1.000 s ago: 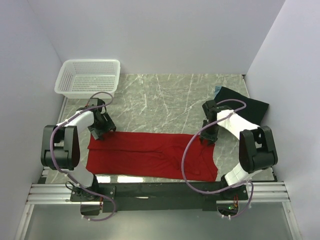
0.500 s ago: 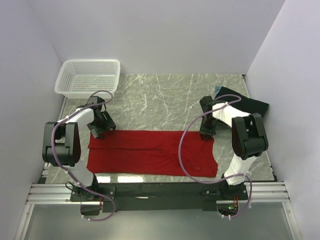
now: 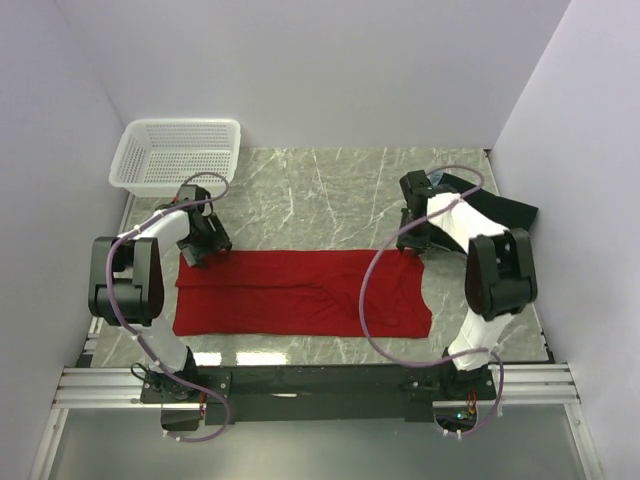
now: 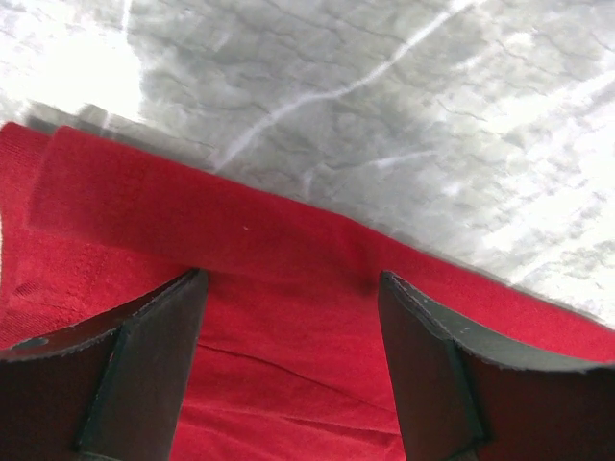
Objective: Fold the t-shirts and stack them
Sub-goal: Fold the tshirt
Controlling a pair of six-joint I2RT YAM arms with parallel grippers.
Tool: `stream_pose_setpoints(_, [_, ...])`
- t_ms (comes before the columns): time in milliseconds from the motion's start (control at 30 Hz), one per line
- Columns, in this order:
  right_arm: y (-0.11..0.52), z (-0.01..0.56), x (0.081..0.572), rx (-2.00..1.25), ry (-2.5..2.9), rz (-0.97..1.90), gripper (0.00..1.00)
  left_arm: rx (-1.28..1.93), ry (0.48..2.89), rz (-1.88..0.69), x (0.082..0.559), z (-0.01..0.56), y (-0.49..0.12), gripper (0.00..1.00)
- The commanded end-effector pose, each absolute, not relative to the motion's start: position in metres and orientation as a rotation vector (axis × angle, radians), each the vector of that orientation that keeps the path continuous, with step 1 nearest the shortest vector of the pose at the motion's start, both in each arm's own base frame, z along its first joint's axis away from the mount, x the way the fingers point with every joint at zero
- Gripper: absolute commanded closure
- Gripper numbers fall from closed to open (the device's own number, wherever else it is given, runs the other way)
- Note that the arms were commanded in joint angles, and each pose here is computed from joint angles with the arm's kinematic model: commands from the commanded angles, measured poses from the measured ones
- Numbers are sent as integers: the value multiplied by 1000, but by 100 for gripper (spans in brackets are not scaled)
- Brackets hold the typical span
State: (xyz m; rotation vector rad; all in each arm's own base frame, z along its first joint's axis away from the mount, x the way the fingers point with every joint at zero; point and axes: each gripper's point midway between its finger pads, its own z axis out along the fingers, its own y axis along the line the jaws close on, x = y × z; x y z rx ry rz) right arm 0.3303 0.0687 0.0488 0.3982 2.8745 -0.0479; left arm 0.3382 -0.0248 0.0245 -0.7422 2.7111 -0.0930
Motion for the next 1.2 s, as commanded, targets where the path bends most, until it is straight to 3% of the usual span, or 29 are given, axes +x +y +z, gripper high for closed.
stream_pose_setpoints(0, [103,103,316,155,2759,94,62,-659,2572,-148,362,66,-32,23])
stream_pose_setpoints(200, [170,117,254,-152,2708,343,62,-648,2404,-259,354,122,-41,23])
stream_pose_setpoints(433, [213,97,215,-344,2703,544,63,-649,2378,-326,330,134,-47,23])
stream_pose_setpoints(767, [243,69,183,-593,2731,451,64,-701,2393,-333,286,119,-46,23])
stream_pose_setpoints(1167, [220,27,189,-531,2793,157,58,-720,2401,-334,265,113,-45,22])
